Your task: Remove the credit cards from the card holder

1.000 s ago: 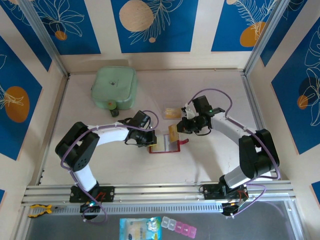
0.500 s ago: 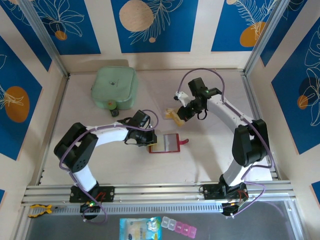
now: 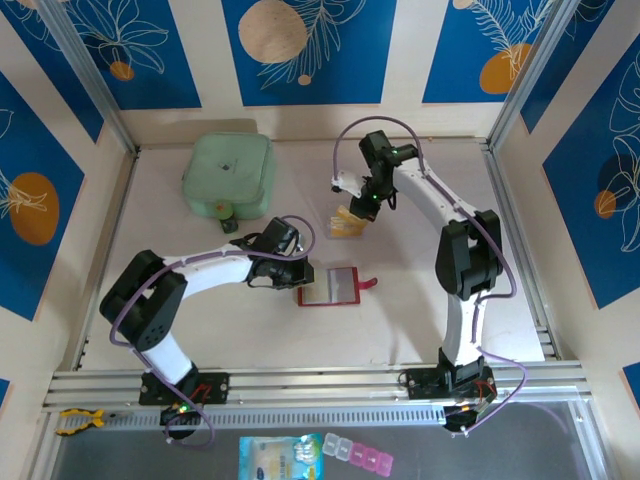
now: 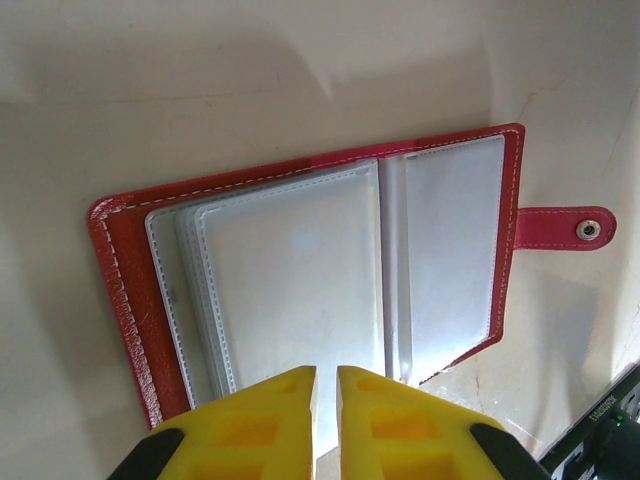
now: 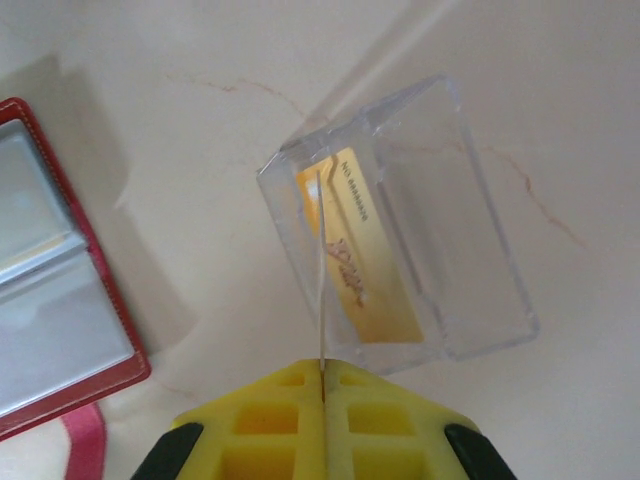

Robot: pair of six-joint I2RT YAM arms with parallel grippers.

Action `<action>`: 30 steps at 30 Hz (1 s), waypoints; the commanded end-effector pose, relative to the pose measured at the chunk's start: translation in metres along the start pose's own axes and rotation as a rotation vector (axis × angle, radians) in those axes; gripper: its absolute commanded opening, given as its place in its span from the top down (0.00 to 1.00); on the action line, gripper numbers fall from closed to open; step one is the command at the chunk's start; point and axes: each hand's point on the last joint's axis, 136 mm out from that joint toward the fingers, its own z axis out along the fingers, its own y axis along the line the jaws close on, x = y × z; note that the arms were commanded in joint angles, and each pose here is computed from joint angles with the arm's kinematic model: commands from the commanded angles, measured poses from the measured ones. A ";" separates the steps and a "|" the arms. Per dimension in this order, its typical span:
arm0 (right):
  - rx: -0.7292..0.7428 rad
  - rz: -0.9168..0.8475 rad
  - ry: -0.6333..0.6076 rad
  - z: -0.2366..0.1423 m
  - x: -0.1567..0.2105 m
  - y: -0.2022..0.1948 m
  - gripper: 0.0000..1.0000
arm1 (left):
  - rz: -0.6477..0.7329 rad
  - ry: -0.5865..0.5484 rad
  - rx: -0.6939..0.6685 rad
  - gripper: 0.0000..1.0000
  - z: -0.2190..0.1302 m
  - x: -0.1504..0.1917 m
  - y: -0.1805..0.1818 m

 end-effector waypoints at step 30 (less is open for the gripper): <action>-0.202 -0.069 0.032 0.047 0.030 0.017 0.97 | -0.016 0.000 -0.045 0.86 -0.010 0.004 0.017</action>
